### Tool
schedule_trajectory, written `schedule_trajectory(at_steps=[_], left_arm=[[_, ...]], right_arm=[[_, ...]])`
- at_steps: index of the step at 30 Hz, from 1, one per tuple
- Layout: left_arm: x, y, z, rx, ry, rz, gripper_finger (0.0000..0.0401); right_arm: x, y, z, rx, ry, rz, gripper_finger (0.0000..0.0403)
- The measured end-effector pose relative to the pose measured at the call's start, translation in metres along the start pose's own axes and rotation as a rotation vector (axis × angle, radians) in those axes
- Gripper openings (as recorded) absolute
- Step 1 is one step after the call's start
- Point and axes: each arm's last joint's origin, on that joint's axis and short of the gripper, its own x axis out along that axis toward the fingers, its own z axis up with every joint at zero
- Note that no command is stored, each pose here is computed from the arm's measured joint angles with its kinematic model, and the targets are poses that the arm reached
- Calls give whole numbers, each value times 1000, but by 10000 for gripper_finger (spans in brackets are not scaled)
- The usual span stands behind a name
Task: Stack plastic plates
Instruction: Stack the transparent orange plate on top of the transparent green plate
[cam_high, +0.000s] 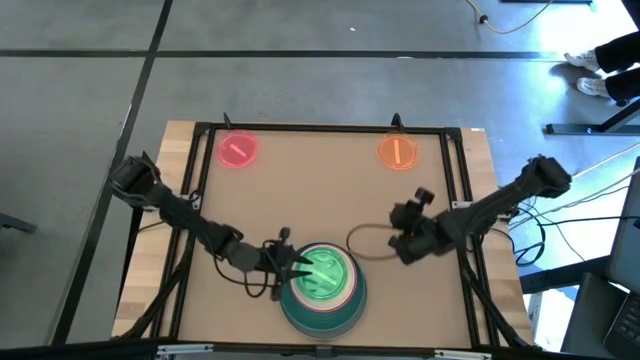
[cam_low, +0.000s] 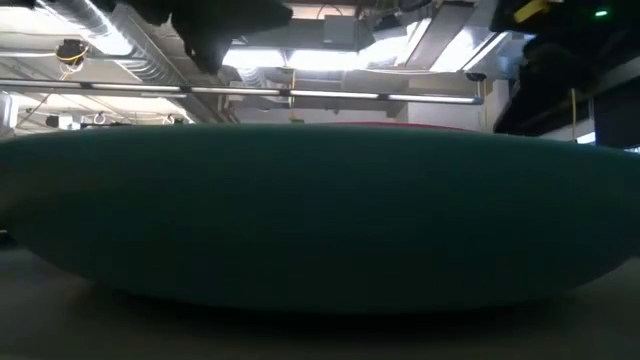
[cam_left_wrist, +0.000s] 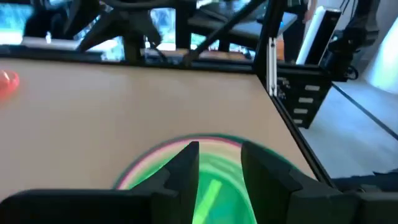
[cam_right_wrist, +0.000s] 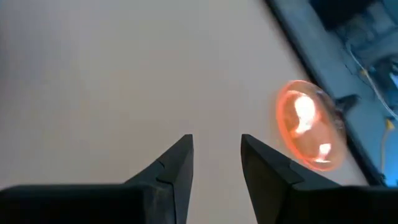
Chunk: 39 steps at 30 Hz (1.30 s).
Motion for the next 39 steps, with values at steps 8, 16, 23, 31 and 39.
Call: schedule_trajectory(at_steps=[8, 16, 23, 31, 39], left_arm=[[-2, 5, 6, 95, -17, 12, 113], [-4, 12, -4, 93, 12, 25, 113], [-5, 11, -7, 105, 33, 6, 113], [-6, 14, -18, 98, 137, 32, 113], [-6, 15, -19, 101, 147, 47, 113]], right_arm=[[30, -38, 17, 100, 65, -137, 127], [72, -83, 28, 188, 253, -106, 161], [100, -108, 44, 248, 205, 12, 205], [143, -121, 50, 243, 200, 7, 192], [196, -139, 33, 262, 327, -48, 173]])
